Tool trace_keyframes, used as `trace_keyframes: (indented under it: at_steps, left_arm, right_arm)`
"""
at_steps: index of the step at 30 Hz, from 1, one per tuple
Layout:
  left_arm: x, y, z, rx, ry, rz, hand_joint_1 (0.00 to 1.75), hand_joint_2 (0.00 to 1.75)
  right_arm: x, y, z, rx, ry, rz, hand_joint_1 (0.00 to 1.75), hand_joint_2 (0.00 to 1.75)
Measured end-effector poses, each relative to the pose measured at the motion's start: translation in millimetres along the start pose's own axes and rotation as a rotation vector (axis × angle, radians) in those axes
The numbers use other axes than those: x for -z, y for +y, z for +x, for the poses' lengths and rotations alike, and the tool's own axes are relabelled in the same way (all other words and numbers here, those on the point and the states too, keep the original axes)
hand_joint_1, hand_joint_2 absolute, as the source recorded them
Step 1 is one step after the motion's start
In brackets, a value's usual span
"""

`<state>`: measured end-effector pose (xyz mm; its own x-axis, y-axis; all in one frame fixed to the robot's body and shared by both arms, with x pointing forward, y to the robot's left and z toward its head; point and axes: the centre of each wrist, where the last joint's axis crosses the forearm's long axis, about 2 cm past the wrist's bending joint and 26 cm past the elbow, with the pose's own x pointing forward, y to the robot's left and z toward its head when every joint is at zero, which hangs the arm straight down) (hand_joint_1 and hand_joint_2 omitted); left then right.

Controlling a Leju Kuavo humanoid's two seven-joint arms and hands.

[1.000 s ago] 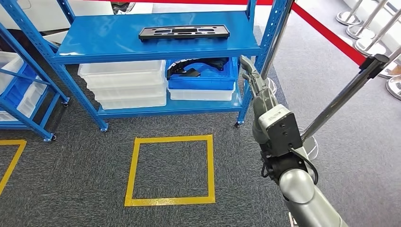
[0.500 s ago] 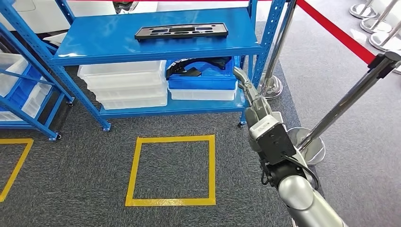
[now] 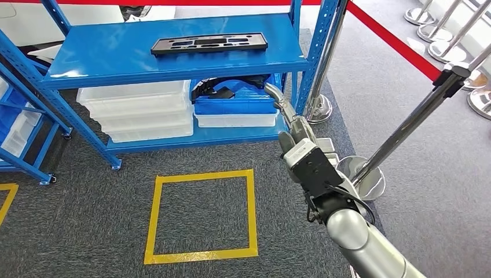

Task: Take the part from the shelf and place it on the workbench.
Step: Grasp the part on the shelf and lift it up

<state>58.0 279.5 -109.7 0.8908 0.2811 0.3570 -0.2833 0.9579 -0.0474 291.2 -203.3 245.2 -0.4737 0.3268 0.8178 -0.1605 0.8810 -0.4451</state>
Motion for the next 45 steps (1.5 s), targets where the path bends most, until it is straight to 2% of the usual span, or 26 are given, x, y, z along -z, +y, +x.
trace_keyframes:
  at_steps: [45]
  left_arm:
    - [0.4,-5.2,2.2,0.006,-0.018,-0.025,0.0,0.0]
  right_arm:
    - [-10.8,-2.2,-5.2,-0.032,0.027,-0.005,0.0,0.0]
